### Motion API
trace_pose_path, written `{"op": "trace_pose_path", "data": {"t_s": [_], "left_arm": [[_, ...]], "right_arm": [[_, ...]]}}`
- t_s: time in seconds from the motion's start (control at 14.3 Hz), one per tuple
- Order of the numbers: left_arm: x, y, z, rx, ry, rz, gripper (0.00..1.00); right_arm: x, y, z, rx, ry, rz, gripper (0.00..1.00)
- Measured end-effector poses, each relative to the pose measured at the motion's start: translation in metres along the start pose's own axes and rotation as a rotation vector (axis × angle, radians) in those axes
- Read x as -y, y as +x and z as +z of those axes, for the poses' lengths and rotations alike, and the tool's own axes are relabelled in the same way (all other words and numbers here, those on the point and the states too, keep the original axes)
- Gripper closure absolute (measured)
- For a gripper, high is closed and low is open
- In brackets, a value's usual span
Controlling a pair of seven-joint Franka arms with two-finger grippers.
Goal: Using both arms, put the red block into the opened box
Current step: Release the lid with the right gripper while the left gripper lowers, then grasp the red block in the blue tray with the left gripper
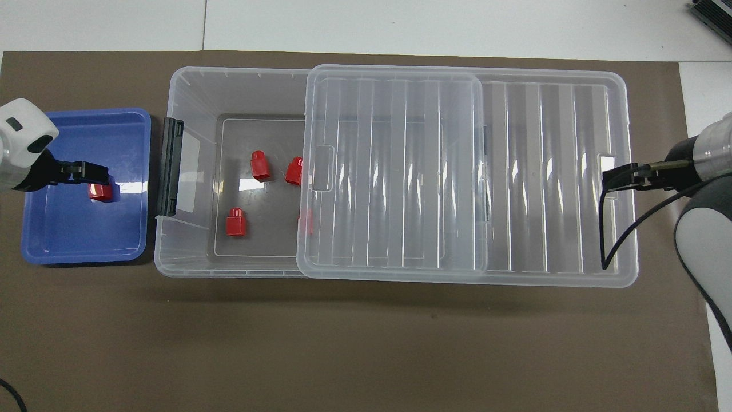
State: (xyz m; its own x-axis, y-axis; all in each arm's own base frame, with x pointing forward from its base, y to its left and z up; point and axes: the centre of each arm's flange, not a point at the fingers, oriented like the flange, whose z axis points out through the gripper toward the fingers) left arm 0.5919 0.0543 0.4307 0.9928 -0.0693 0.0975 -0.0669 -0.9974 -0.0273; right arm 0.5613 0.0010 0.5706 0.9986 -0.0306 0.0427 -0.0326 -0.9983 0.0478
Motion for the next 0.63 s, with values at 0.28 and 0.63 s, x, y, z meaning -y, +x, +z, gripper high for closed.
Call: {"op": "trace_pose_path", "data": {"t_s": [0.28,0.63], "left_arm": [[0.035,-0.022,0.047,-0.078,0.025,-0.012,0.0],[0.042,-0.003,0.098,0.032,0.004,-0.027,0.0]], "right_arm": [[0.005,0.004,-0.029,-0.057,0.004,0.071,0.0],[0.003,-0.003,-0.062,-0.026,0.001,0.115,0.0]]}}
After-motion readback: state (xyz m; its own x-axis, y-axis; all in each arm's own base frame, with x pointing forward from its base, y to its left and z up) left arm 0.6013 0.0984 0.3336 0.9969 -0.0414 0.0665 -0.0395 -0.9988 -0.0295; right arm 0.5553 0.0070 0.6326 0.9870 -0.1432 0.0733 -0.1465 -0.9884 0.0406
